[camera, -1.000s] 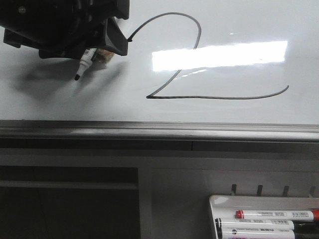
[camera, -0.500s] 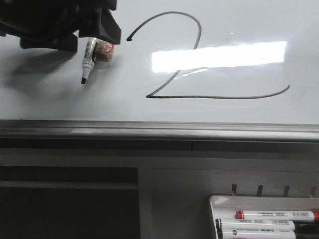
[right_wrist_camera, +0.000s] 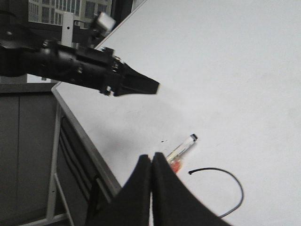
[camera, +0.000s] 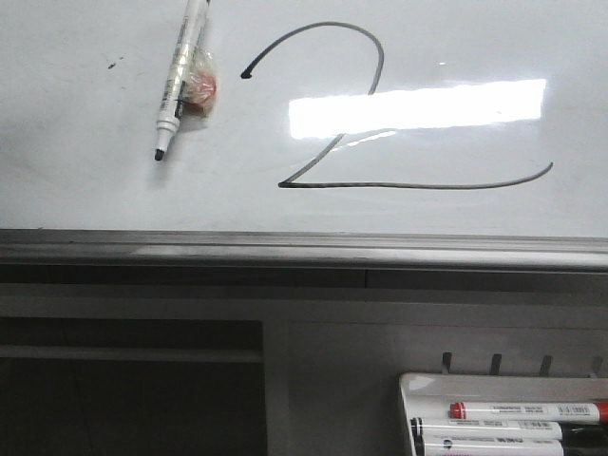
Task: Write number 2 on whiteboard
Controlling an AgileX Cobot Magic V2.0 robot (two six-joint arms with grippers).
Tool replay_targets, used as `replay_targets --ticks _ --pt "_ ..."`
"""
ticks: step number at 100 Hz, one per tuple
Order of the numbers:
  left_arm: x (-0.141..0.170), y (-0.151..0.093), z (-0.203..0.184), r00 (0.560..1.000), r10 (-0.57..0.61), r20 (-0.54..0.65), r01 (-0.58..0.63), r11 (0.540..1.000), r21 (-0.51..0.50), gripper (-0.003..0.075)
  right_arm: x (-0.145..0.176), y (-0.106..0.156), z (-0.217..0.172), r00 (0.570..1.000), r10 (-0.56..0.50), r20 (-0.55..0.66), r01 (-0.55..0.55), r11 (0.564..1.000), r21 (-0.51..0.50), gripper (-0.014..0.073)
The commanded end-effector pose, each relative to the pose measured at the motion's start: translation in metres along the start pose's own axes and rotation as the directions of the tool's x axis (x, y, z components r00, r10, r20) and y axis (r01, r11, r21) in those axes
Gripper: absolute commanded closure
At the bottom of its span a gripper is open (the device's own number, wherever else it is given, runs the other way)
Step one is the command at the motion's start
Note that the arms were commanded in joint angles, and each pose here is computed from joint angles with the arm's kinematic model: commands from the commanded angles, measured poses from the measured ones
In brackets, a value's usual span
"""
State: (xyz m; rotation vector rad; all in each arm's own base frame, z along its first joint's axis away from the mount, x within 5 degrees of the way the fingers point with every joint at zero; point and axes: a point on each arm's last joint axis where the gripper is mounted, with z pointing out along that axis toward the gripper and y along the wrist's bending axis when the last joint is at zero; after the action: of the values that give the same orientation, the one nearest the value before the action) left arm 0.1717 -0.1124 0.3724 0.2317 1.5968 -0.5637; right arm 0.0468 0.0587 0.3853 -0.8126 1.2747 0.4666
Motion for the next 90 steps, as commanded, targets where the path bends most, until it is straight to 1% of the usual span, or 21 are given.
replay_targets --ticks 1,10,16,19,25,33,40,55,66,81,90 --pt "-0.025 0.001 -0.046 0.987 0.041 0.157 -0.044 0.999 0.017 0.0491 -0.005 -0.003 -0.019 0.994 -0.065 0.087 0.058 0.995 0.087 0.0673" --pt "-0.023 0.002 -0.086 0.974 0.067 0.218 -0.087 0.993 0.079 0.0606 0.011 0.004 -0.035 0.990 -0.077 0.117 0.064 0.992 0.112 0.0673" --pt "-0.015 0.002 -0.108 0.966 0.092 0.242 -0.123 0.986 0.116 0.0706 0.024 0.008 -0.042 0.988 -0.079 0.131 0.062 0.990 0.127 0.0673" --pt "-0.010 0.002 -0.113 0.964 0.114 0.239 -0.148 0.980 0.130 0.0741 0.034 0.010 -0.043 0.989 -0.076 0.124 0.060 0.990 0.130 0.0673" --pt "0.001 0.003 -0.125 0.959 0.152 0.241 -0.194 0.968 0.159 0.0741 0.048 0.013 -0.044 0.990 -0.074 0.123 0.056 0.988 0.143 0.0673" --pt "0.014 0.003 -0.133 0.961 0.161 0.224 -0.206 0.960 0.192 0.0741 0.063 0.016 -0.045 0.991 -0.071 0.113 0.053 0.988 0.148 0.0673" --pt "0.023 0.004 -0.133 0.966 0.166 0.200 -0.208 0.956 0.209 0.0741 0.068 0.018 -0.046 0.992 -0.068 0.108 0.052 0.988 0.145 0.0673" --pt "0.031 0.004 -0.132 0.970 0.171 0.171 -0.207 0.952 0.226 0.0741 0.070 0.019 -0.046 0.993 -0.066 0.098 0.053 0.989 0.135 0.0673" --pt "0.034 0.000 -0.133 0.977 0.162 0.140 -0.195 0.943 0.270 0.0741 0.070 0.019 -0.046 0.993 -0.066 0.098 0.053 0.989 0.135 0.0673" --pt "0.040 -0.005 -0.134 0.980 0.179 0.090 -0.199 0.920 0.338 0.0741 0.070 0.019 -0.046 0.993 -0.066 0.098 0.053 0.989 0.135 0.0673" --pt "0.040 -0.006 -0.135 0.980 0.181 0.085 -0.199 0.917 0.345 0.0741 0.070 0.019 -0.046 0.993 -0.066 0.098 0.053 0.989 0.135 0.0673"
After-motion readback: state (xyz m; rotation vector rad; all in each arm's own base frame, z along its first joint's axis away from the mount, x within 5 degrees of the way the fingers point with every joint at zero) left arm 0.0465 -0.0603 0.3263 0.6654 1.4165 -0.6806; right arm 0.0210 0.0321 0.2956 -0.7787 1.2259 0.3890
